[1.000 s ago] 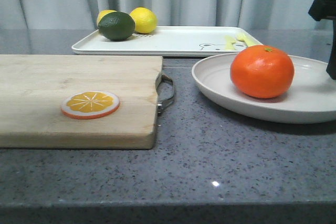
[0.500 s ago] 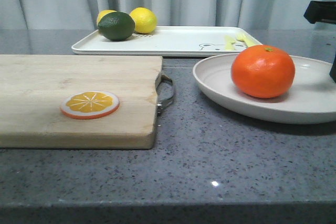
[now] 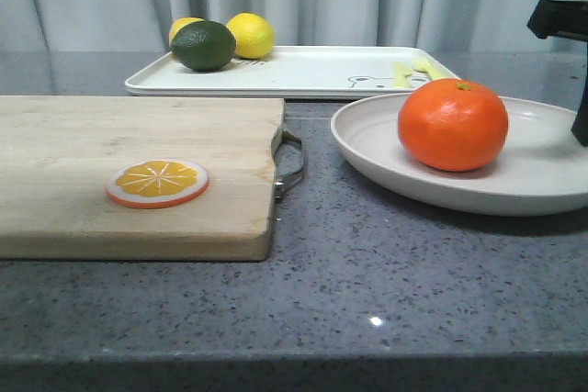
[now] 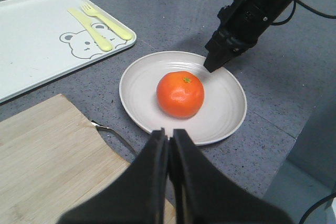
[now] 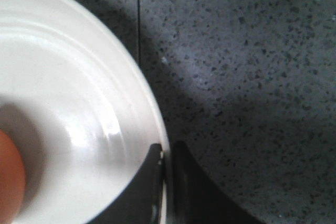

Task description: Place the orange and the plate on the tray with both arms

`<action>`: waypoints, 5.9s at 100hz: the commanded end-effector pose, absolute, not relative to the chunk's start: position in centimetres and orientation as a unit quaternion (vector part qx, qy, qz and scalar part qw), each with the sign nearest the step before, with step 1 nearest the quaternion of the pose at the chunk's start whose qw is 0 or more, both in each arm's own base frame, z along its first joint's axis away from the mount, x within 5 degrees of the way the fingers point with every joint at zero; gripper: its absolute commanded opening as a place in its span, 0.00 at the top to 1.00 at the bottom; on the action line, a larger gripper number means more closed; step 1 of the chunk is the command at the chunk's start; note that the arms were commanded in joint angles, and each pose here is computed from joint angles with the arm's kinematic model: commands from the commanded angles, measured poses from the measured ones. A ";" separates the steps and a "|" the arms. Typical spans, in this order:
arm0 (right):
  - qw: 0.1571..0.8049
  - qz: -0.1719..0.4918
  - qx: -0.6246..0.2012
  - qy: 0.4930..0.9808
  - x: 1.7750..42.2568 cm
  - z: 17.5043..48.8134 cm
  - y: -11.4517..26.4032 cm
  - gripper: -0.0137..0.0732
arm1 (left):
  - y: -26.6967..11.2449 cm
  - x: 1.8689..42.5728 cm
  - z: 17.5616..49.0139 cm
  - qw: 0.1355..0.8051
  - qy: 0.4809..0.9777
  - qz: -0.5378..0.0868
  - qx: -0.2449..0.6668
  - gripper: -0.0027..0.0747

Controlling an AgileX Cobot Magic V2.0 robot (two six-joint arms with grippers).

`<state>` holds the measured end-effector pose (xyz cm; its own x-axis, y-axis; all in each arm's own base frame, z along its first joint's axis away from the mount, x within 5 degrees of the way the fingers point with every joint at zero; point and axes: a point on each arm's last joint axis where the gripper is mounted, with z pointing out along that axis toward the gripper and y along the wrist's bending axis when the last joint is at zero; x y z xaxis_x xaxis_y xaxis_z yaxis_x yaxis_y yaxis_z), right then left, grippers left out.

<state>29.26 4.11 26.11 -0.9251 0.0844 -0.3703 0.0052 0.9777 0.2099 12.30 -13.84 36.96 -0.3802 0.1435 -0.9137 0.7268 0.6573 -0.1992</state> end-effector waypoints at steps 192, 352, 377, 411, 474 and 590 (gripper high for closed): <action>0.364 0.247 -0.010 0.898 50.5 33.8 9.9 0.91 | -13.6 12.3 38.7 0.522 0.745 -0.321 0.262 0.99; 0.404 0.242 -0.002 0.882 50.2 35.9 9.7 0.68 | -13.6 12.3 38.7 0.524 0.745 -0.321 0.261 0.99; 0.392 0.169 -0.038 0.904 47.6 38.5 9.3 0.89 | -13.6 12.3 38.7 0.524 0.745 -0.321 0.261 0.99; 0.378 0.152 -0.096 0.908 44.1 41.5 11.1 0.91 | -13.6 12.3 38.7 0.524 0.745 -0.321 0.261 0.99; 0.409 0.133 -0.109 0.896 36.5 47.1 9.4 0.91 | -13.6 12.3 38.7 0.523 0.745 -0.323 0.260 0.99; 0.596 0.115 -0.087 0.790 12.5 38.2 3.5 0.91 | -9.6 8.6 36.3 0.569 0.709 -0.345 0.234 0.99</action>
